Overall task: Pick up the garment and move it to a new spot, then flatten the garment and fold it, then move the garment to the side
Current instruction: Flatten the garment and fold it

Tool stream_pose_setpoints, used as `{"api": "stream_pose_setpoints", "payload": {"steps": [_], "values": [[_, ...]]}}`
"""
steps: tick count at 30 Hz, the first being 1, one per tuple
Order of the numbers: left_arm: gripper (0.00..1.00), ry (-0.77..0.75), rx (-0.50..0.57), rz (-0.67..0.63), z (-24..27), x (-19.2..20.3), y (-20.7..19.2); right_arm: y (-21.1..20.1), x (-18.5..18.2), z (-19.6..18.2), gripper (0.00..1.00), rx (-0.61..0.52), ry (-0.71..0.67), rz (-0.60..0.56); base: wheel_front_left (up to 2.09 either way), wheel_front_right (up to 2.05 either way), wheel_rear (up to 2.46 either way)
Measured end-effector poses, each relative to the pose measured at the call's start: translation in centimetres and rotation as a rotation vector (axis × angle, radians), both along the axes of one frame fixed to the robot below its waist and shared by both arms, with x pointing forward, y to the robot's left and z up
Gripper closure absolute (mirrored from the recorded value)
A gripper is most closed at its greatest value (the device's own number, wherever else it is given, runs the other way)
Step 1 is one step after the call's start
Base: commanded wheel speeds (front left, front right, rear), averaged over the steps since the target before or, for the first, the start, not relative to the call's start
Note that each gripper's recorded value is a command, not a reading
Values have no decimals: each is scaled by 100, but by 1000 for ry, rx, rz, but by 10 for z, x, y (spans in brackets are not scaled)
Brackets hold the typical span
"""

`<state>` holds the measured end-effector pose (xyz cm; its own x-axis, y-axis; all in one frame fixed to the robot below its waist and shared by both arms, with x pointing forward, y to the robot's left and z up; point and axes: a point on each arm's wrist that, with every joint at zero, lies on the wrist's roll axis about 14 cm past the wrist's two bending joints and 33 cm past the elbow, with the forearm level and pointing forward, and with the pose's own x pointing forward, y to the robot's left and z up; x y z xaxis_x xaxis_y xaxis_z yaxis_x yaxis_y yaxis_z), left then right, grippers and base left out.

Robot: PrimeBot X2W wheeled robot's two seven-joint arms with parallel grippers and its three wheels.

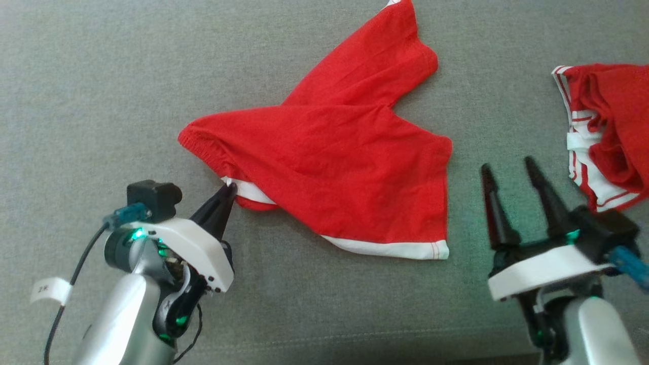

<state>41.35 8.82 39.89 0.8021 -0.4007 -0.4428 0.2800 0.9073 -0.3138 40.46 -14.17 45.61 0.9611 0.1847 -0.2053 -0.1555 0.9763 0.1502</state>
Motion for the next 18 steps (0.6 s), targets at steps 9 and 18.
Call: {"api": "stream_pose_setpoints", "payload": {"steps": [9, 18], "values": [[100, -12, 2, 12, 1, -2, 3, 37, -62, -76, 0, 9, 344, 124, 0, 0, 0], [100, -12, 6, 21, 1, -4, 6, 50, -77, -97, 0, 23, 431, 167, 0, 0, 0]]}}
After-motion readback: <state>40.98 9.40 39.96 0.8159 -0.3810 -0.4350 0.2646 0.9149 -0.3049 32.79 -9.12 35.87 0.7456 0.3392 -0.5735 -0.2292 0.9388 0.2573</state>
